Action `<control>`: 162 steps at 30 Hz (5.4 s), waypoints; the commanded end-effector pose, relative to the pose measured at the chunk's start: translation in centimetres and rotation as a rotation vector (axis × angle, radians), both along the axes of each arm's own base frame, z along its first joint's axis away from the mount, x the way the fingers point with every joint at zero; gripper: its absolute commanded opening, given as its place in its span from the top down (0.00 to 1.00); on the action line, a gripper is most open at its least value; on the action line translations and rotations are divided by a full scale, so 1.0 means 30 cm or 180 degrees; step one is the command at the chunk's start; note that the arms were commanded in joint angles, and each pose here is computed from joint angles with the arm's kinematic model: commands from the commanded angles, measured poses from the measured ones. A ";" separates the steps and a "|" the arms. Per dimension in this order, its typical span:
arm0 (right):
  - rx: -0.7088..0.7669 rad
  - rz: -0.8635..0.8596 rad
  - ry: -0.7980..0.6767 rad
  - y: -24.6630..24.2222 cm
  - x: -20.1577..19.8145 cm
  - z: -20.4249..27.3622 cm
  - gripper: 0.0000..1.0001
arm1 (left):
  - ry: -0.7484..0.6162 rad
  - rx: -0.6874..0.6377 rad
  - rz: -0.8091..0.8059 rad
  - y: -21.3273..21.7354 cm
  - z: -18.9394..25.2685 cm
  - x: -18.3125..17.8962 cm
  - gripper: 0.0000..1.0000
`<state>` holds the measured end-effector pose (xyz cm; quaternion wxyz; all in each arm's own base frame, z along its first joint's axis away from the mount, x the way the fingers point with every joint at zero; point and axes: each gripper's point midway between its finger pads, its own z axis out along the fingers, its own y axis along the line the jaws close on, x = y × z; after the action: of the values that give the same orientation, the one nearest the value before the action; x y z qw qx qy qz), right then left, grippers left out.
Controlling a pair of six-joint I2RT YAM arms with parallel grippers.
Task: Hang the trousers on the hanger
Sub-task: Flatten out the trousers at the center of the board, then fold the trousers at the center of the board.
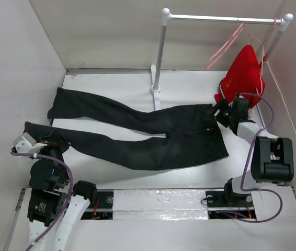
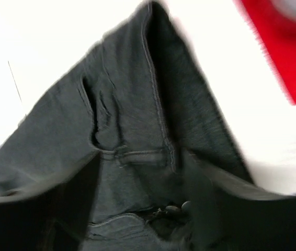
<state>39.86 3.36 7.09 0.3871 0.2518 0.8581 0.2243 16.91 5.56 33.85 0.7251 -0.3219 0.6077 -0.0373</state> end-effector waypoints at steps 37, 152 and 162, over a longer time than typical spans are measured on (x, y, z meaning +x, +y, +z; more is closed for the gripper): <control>-0.0278 -0.1063 0.1771 -0.103 -0.640 -0.130 0.66 | -0.0424 -0.0093 -0.0423 -0.060 0.025 -0.012 1.00; -0.0553 -0.0123 -0.1194 -0.051 0.233 0.471 0.16 | 0.2315 0.0056 0.0991 0.283 -0.573 0.942 0.30; -0.0334 0.0102 -0.1363 0.030 0.052 0.481 1.00 | 0.2695 -0.0653 0.0796 0.288 -0.790 0.809 0.32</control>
<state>41.84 3.27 20.56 0.5516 0.1799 0.7876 0.2077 41.78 14.75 12.11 0.4050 -0.4256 0.7940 0.1563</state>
